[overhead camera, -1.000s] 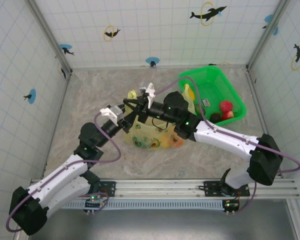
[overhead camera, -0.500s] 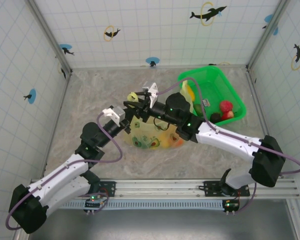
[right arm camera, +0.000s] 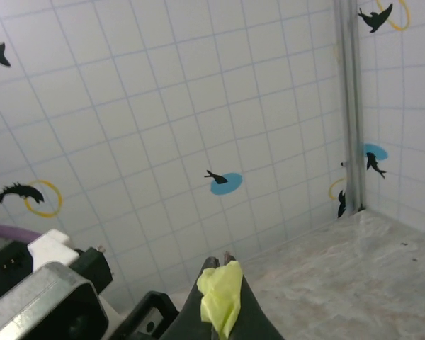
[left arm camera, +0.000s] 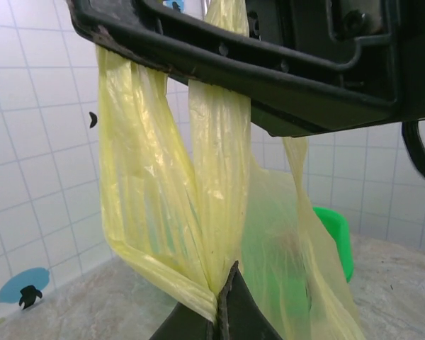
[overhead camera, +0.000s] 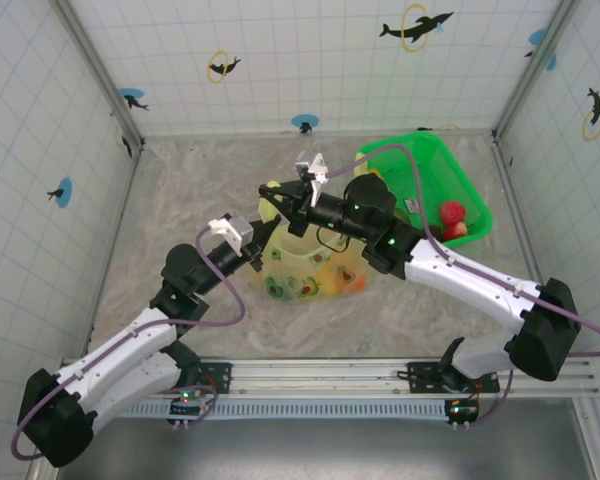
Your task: Place the fake fruits into the plastic bag and tie a complex knot
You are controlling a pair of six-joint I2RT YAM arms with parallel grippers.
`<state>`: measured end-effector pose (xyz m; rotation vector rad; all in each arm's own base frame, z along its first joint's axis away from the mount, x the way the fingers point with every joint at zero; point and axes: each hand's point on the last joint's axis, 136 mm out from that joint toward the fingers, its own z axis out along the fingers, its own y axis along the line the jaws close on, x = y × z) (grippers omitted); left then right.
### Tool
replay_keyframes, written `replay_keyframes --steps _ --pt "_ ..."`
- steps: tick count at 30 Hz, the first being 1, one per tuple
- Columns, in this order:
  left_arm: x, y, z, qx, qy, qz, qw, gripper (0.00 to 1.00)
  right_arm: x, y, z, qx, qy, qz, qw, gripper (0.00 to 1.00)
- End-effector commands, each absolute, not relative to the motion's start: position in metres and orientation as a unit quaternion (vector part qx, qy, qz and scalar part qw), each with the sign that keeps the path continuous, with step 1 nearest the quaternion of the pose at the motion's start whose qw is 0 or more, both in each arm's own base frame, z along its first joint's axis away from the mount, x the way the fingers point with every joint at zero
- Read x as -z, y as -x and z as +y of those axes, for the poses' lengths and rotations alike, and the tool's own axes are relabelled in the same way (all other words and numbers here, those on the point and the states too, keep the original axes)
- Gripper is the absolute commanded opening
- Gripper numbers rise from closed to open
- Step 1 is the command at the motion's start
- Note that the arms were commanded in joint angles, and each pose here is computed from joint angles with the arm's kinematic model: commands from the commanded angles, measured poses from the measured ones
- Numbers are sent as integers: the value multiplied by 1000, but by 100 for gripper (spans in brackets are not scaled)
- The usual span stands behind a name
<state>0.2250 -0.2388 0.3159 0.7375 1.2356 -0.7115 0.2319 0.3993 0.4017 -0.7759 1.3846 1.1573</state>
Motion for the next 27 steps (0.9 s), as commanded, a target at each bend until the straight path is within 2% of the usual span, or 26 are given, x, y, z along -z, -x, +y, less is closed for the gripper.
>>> replay_keyframes --steps 1,6,17,24,27 --pt "-320 -220 -244 322 -349 547 690 0 -440 -232 393 -498 312 562 583 0" --pt "-320 -222 -243 321 -342 544 696 17 -446 -231 391 -519 290 560 577 0" --pt "-324 -214 -253 350 -359 512 698 24 -453 -220 383 -569 270 542 556 0" --pt "-325 -222 -255 344 -351 516 701 20 -445 -221 382 -575 259 547 550 0" --pt "-326 -224 -256 342 -353 515 702 0 -442 -223 382 -570 252 553 553 0"
